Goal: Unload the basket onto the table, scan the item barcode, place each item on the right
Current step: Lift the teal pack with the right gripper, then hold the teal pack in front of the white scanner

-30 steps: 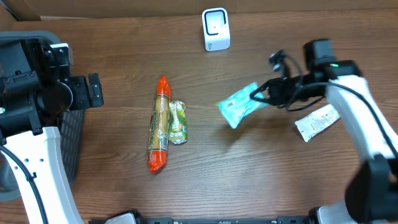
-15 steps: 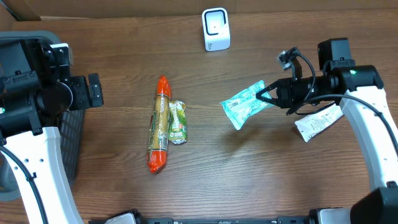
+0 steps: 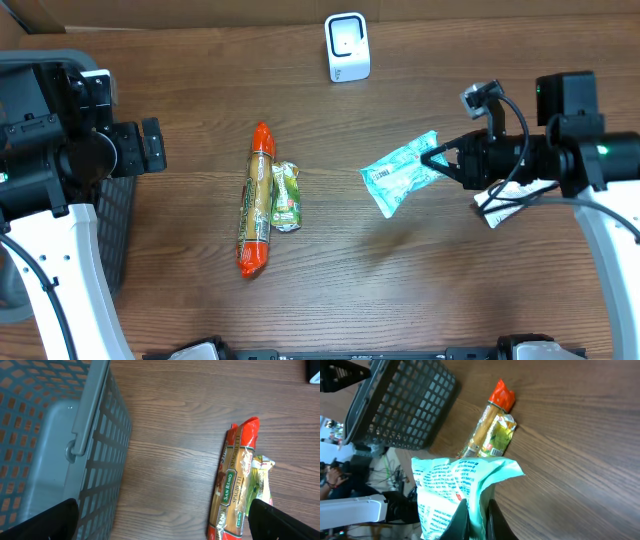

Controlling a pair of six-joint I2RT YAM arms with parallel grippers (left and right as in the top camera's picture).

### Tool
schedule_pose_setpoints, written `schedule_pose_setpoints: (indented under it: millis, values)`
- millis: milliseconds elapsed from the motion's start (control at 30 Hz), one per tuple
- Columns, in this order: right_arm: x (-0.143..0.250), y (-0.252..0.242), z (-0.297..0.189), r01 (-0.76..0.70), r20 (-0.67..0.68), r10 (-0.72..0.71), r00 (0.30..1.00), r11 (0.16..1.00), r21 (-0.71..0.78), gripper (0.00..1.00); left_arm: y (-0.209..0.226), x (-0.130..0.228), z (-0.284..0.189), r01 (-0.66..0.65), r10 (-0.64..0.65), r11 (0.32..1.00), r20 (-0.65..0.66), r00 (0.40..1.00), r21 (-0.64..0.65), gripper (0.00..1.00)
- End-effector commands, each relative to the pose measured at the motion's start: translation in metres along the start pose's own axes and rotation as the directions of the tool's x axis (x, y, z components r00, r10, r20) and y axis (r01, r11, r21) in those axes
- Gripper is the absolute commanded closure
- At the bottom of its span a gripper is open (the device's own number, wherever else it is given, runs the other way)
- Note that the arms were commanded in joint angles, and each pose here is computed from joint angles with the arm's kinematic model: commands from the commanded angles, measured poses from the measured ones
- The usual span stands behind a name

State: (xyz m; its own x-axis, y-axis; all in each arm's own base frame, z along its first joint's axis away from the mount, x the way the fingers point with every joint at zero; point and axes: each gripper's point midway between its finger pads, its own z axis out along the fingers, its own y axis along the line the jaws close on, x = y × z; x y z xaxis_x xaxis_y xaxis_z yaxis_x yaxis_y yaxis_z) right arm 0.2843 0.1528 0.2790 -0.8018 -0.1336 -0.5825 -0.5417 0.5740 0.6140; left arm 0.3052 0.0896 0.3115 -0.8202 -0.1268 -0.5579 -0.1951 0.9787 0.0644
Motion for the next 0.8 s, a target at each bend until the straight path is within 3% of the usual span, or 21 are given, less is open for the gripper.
schedule_pose_setpoints:
  millis: [0,267,333,467,500,567,667,767]
  values:
    - [-0.014,0.012,-0.017,0.076,0.067,-0.080,0.995,0.996,0.056,0.96,0.000,-0.002,-0.002,-0.017,0.017,1.000,0.008,1.000,-0.005,0.00]
    - [-0.039,-0.031,-0.014,-0.020,0.141,-0.040,0.989,0.917,0.398,0.96,0.000,-0.002,-0.002,-0.018,0.018,1.000,0.008,1.000,-0.005,0.00]
    - [-0.054,-0.052,-0.008,-0.055,0.182,-0.061,0.981,0.819,0.571,0.96,0.000,-0.002,-0.002,-0.018,0.018,1.000,0.008,1.000,-0.005,0.00]
    - [-0.086,-0.071,0.008,-0.059,0.235,-0.183,0.955,0.657,0.752,0.96,0.000,-0.002,-0.002,-0.018,0.018,1.000,0.008,1.000,-0.005,0.01]
    - [-0.102,-0.077,0.024,0.000,0.199,-0.286,0.937,0.572,0.820,0.96,0.000,-0.002,-0.002,-0.018,0.018,1.000,0.008,1.000,-0.005,0.01]
    - [-0.114,-0.080,0.042,0.127,0.092,-0.399,0.912,0.490,0.863,0.96,0.000,-0.002,-0.002,-0.018,0.018,1.000,0.008,1.000,-0.005,0.00]
    - [-0.136,-0.089,0.073,0.350,-0.123,-0.569,0.813,0.309,0.885,0.96,0.000,-0.002,-0.002,-0.018,0.018,1.000,0.008,1.000,-0.005,0.00]
    - [-0.161,-0.098,0.091,0.424,-0.219,-0.666,0.713,0.160,0.891,0.96,0.000,-0.002,-0.002,-0.018,0.018,1.000,0.008,1.000,-0.005,0.00]
